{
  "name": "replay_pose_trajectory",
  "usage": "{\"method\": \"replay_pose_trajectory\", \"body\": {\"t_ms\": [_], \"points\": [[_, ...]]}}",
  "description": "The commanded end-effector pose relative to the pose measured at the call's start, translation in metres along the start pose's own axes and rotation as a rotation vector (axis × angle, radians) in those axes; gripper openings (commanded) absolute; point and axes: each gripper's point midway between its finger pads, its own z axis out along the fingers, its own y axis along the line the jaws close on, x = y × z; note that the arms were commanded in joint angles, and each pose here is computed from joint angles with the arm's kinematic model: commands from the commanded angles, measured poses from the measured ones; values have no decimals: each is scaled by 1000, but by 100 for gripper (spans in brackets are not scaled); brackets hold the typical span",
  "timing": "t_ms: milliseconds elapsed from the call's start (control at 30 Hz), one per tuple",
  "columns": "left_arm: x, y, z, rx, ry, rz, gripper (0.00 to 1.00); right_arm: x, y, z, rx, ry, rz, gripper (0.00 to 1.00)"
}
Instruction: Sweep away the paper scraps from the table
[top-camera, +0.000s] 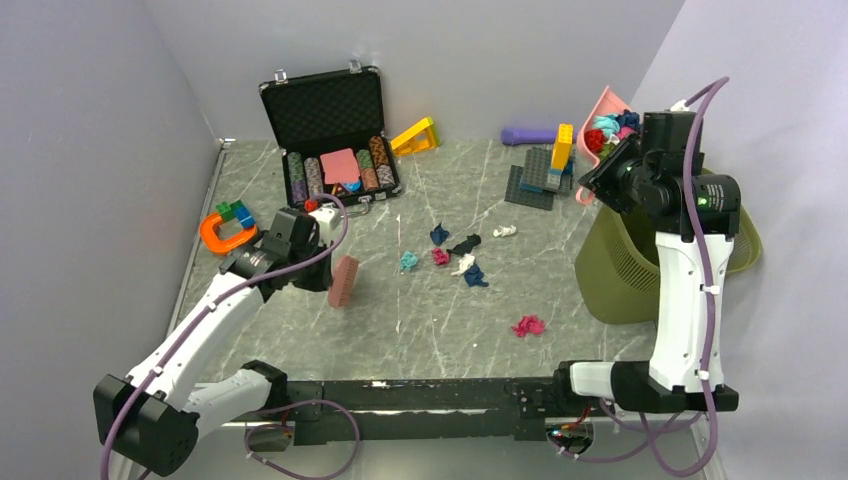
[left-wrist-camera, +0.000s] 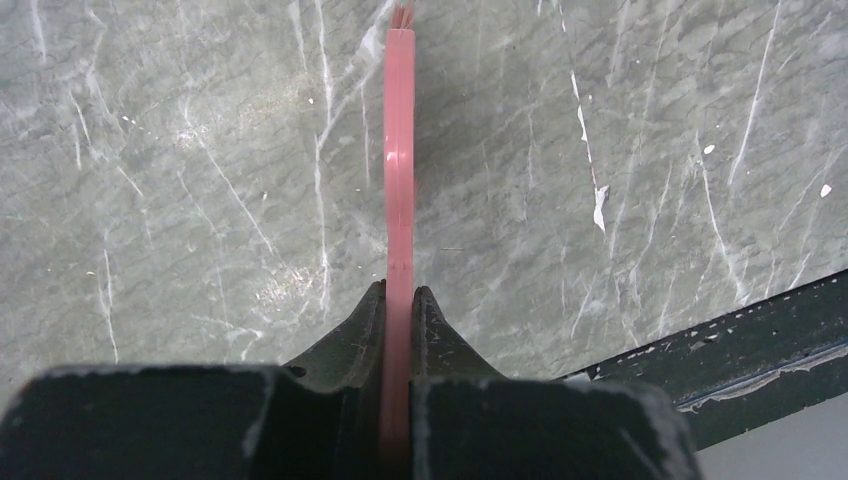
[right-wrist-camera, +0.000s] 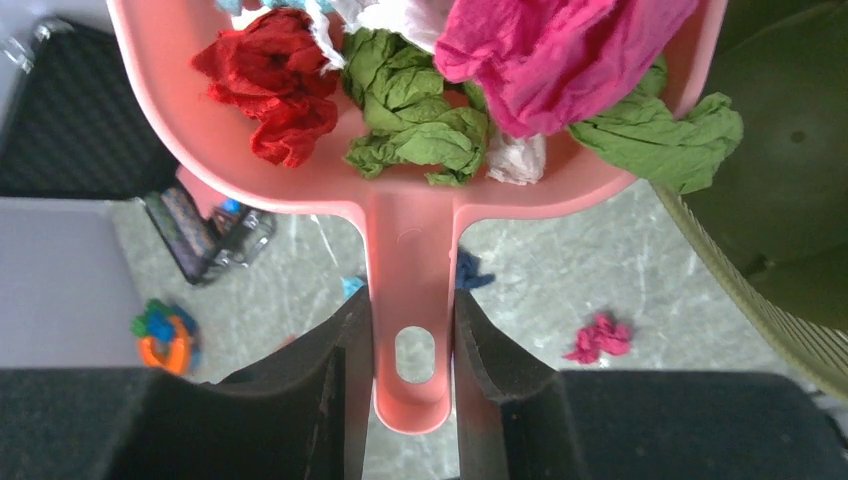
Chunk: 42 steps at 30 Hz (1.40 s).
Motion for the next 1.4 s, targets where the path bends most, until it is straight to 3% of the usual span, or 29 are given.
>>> {"method": "replay_pose_trajectory", "body": {"t_ms": [0, 200, 500, 667, 967, 1367], "points": [[-12, -5, -3, 30, -75, -11, 0, -25, 23, 0, -198, -57, 127, 0], [-11, -4, 0, 28, -70, -9, 0, -41, 17, 13, -290, -73, 256, 0], [-7, -4, 3, 30, -55, -6, 0, -53, -17, 7, -426, -241, 443, 0], [-6, -5, 4, 33, -49, -3, 0, -44, -28, 12, -531, -236, 542, 0], [-6, -5, 5, 34, -49, 3, 0, -50, -23, -11, -629, -372, 516, 0], [-4, -7, 7, 31, -34, 11, 0, -48, -41, -2, -560, -435, 576, 0]]}}
